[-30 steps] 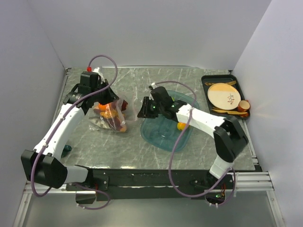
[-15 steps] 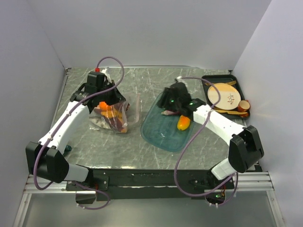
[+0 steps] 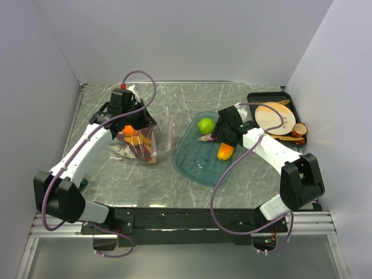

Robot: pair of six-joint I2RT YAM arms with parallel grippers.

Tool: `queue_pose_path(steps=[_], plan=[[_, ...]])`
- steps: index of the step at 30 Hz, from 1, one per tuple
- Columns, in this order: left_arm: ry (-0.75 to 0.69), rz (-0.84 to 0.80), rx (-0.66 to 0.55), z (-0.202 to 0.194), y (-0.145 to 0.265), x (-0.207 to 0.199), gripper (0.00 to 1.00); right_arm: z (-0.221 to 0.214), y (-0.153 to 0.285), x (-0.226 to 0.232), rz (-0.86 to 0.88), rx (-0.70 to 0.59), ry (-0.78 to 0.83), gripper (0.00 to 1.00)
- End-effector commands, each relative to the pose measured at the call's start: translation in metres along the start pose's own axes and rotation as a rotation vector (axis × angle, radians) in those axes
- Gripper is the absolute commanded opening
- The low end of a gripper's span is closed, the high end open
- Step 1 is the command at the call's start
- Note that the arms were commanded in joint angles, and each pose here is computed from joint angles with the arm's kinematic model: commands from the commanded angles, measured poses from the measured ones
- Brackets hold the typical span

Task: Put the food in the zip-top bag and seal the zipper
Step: Pick up the fake fruit from the bin.

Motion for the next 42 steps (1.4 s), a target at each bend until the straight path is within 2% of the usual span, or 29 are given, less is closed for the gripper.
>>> queue_pose_path(steps=[1,14,20,31,32,35,36,37,42], plan=[[-0.046,-0.008,-0.061,0.016,0.006,-0.006,0.01,0.010,-0.002,-0.015,-0.140,-0.083,0.005,0.73],[-0.058,-0.002,-0.073,0.018,0.010,-0.007,0.01,0.005,-0.028,-0.045,-0.212,-0.042,0.054,0.74],[-0.058,0.006,-0.080,0.020,0.013,-0.007,0.01,0.018,-0.040,-0.050,-0.226,-0.061,0.072,0.74],[-0.059,0.011,-0.084,0.021,0.014,-0.007,0.01,0.024,-0.053,-0.043,-0.116,0.055,0.186,0.72],[-0.058,0.010,-0.085,0.022,0.014,-0.007,0.01,0.022,-0.051,-0.040,-0.090,0.074,0.186,0.71],[-0.053,0.004,-0.078,0.021,0.012,-0.008,0.01,0.021,-0.050,-0.036,-0.043,0.091,0.182,0.59],[-0.053,-0.001,-0.076,0.022,0.011,-0.008,0.01,0.019,-0.050,-0.033,-0.017,0.100,0.178,0.50],[-0.051,-0.001,-0.076,0.022,0.010,-0.008,0.01,0.019,-0.050,-0.031,-0.003,0.102,0.178,0.45],[-0.055,0.001,-0.080,0.025,0.011,-0.009,0.01,0.026,-0.049,-0.019,0.042,0.095,0.178,0.30]])
Point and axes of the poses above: each gripper's point midway between its finger pads, its own y axis back along the fingers, its own x axis along the line the jaws close on, z = x × y, the point moved 7 cm from there along y, back along the fingers, and after that the axes turned 15 degrees about -y, right-handed, at the moved point
